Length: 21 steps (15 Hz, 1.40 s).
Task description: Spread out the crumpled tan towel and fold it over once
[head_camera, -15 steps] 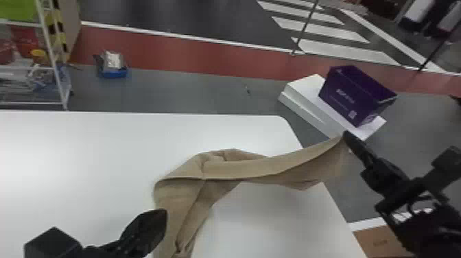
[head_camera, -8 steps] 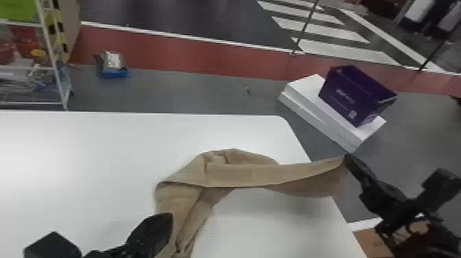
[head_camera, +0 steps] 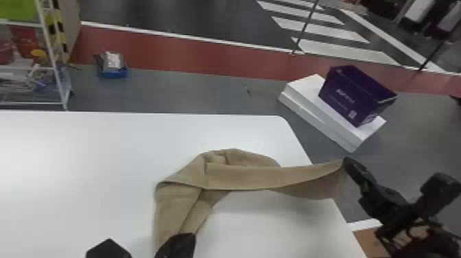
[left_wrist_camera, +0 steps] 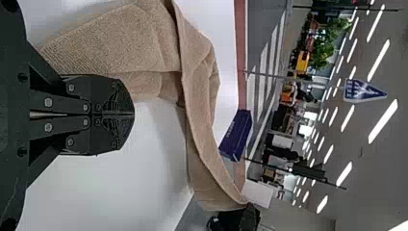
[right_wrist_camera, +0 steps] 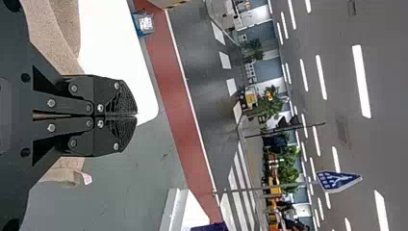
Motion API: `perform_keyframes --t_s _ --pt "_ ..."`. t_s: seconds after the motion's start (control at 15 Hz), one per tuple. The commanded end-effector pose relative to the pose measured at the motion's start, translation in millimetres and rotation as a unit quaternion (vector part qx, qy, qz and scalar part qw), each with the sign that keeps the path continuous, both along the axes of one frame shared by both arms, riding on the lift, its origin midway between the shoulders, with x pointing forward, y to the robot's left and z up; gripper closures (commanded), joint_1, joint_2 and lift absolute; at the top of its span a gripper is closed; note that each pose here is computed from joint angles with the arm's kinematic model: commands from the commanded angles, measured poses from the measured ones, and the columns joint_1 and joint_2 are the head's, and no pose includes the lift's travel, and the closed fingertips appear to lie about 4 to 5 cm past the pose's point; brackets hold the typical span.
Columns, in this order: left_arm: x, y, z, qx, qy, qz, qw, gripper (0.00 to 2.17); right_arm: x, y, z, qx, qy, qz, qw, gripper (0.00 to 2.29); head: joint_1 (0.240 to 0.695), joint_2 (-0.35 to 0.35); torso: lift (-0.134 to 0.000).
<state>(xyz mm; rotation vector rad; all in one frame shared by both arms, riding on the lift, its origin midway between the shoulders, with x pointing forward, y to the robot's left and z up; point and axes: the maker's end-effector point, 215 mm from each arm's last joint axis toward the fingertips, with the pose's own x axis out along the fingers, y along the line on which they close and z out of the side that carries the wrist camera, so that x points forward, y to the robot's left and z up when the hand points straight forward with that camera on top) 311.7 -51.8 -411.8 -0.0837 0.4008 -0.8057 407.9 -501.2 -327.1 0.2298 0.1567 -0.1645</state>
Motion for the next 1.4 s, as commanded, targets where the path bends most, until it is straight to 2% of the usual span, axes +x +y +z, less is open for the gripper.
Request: perform_keyframes --t_s 0.0,0.13,0.2,0.27,0.4,0.53,0.6,0.8,0.93,1.33 --pt "-1 -5 -5 0.001 0.004 -0.005 1.0 1.43 1 2 0 0.0 0.001 0.001 1.0 1.77 0.695 -0.35 -0.124" --pt "1 -9 -8 0.006 0.002 -0.007 1.0 1.43 1 3 0 0.001 0.001 0.002 1.0 1.77 0.695 -0.35 -0.124" --pt "-3 -7 -27 0.024 0.031 -0.011 0.9992 1.43 2 4 1 0.001 0.0 0.003 1.0 1.77 0.695 -0.35 -0.124" --pt "-6 -8 -36 0.032 0.043 -0.015 0.9985 1.43 3 6 2 0.001 -0.002 0.005 1.0 1.77 0.695 -0.35 -0.124" --pt "-6 -8 -44 0.042 0.044 -0.016 0.998 1.43 4 7 3 -0.001 -0.004 0.006 1.0 1.77 0.695 -0.35 -0.124" --pt "2 0 -53 0.075 0.033 -0.001 0.9967 1.43 5 9 5 0.0 -0.006 0.009 0.9999 1.77 0.695 -0.35 -0.124" --pt "5 4 -52 0.076 0.031 0.003 0.9966 1.43 6 10 8 -0.002 -0.009 0.01 0.9999 1.77 0.695 -0.35 -0.124" --pt "25 31 -46 0.09 0.017 0.036 0.9952 1.43 8 13 17 -0.005 -0.016 0.013 0.9998 1.77 0.695 -0.35 -0.124" --pt "36 54 -53 0.11 0.02 0.061 0.9919 1.43 9 15 25 -0.009 -0.023 0.015 0.9996 1.77 0.695 -0.35 -0.124" --pt "78 136 -58 0.135 0.016 0.139 0.9809 1.43 11 24 55 -0.023 -0.041 0.025 0.9986 1.77 0.695 -0.35 -0.124"
